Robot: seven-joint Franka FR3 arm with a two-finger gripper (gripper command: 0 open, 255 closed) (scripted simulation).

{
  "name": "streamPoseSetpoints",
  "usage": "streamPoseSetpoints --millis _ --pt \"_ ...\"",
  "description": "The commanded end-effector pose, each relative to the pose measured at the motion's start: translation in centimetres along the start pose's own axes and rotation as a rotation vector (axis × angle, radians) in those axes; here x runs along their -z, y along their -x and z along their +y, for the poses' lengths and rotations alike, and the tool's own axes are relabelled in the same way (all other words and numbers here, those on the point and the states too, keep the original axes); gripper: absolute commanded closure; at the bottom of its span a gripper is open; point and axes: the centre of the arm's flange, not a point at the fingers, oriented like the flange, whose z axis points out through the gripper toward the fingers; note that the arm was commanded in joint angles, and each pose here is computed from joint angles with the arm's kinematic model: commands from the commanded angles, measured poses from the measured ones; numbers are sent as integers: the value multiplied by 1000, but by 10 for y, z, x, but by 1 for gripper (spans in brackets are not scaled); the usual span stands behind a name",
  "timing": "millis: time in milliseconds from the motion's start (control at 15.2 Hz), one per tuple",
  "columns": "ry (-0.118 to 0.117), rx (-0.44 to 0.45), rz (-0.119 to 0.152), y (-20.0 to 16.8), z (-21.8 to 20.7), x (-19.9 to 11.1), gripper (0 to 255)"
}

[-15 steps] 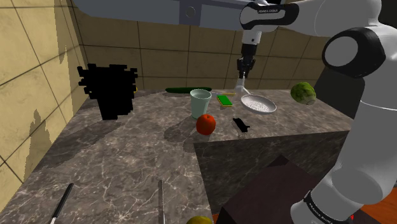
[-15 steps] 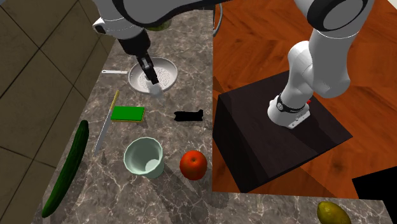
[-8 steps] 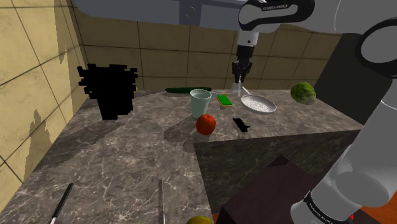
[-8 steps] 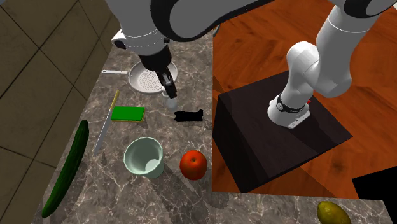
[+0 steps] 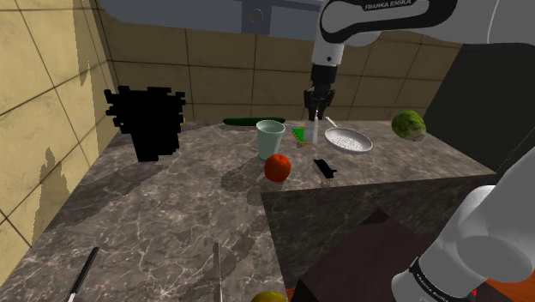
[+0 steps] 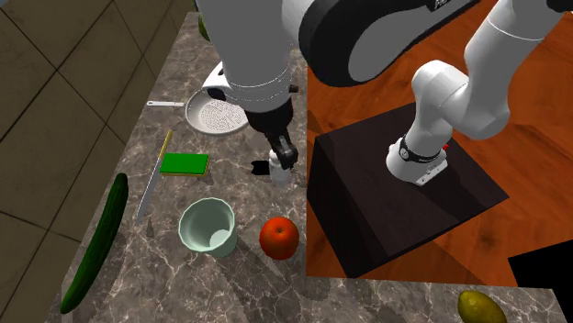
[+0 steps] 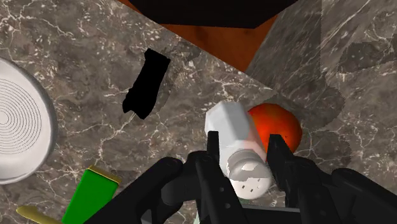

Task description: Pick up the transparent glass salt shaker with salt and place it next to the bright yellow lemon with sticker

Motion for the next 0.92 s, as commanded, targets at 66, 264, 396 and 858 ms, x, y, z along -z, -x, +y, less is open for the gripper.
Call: streamPoseSetpoints --millis 66,264,396,858 --pt "0 -1 0 15 -37 -6 255" --pt "0 -1 0 31 -73 -10 255" --pt "0 -1 0 41 -97 -13 255" --pt "0 -1 0 77 -181 -24 255"
